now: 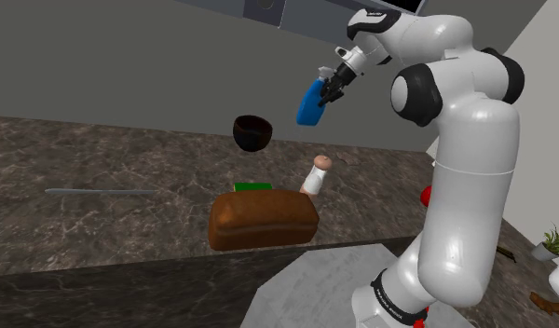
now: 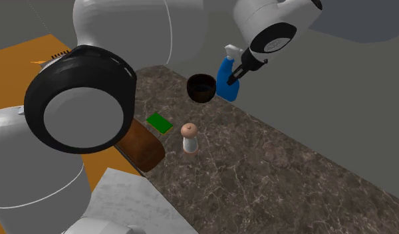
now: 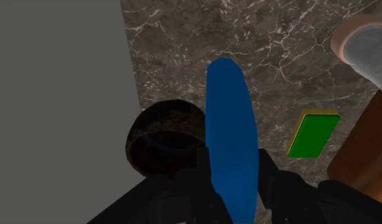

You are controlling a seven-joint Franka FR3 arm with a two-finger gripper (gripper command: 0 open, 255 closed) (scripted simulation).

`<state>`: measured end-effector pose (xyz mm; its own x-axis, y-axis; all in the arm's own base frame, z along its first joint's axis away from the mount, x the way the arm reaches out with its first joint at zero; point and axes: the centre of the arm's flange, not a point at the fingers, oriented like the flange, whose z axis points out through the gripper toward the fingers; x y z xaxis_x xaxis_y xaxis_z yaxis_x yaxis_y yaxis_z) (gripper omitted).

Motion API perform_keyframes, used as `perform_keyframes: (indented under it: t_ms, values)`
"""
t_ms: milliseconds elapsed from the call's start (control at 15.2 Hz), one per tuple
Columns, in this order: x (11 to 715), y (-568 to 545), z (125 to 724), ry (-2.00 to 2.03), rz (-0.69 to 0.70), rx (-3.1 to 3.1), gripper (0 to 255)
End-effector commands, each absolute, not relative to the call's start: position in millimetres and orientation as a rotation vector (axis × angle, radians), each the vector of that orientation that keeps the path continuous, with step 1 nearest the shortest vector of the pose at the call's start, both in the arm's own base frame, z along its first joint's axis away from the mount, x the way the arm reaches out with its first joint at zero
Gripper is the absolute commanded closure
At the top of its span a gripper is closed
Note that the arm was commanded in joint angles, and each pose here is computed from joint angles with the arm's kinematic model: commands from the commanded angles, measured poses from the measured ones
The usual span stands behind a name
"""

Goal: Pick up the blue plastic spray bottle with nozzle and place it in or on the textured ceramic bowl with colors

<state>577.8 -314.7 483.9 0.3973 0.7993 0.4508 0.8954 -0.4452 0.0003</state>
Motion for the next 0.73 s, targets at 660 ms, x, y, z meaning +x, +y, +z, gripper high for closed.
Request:
perform_keyframes:
  t_ms: [660]
  values:
    - [675, -225, 485, -1.495, -0.575, -2.414, 255]
